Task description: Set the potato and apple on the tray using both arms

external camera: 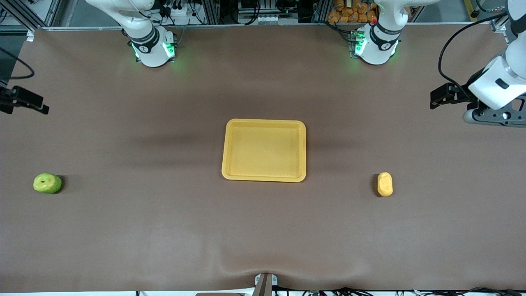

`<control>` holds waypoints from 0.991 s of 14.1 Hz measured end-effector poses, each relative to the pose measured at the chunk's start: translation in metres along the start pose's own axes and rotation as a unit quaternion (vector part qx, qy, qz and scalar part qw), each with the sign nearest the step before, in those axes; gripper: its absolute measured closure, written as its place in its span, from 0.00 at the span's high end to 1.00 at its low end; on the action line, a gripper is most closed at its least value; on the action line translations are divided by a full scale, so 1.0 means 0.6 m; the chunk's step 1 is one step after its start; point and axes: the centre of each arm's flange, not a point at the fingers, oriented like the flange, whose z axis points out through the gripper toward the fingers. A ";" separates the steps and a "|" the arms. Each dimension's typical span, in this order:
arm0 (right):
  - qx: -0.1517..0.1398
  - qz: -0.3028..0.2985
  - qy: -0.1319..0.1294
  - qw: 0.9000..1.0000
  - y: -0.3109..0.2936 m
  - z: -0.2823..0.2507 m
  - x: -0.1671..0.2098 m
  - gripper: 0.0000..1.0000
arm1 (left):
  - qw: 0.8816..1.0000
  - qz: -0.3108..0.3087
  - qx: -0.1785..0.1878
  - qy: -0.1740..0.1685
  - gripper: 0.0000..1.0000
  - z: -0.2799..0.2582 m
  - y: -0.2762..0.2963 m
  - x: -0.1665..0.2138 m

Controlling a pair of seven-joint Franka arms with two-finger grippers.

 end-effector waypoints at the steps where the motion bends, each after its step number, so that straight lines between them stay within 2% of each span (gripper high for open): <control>1: 0.001 0.010 0.002 1.000 0.023 0.010 0.008 1.00 | 1.000 0.000 -0.001 -0.004 1.00 0.008 -0.001 0.005; 7: -0.004 0.050 -0.024 0.998 0.111 0.070 0.033 1.00 | 1.000 -0.015 -0.004 -0.018 1.00 0.039 -0.033 0.019; 11: -0.011 0.074 -0.025 0.997 0.170 0.120 0.059 1.00 | 0.999 -0.024 -0.007 -0.024 1.00 0.077 -0.053 0.035; 14: -0.005 0.085 -0.054 0.995 0.201 0.183 0.078 1.00 | 0.999 -0.025 -0.009 -0.025 1.00 0.104 -0.057 0.051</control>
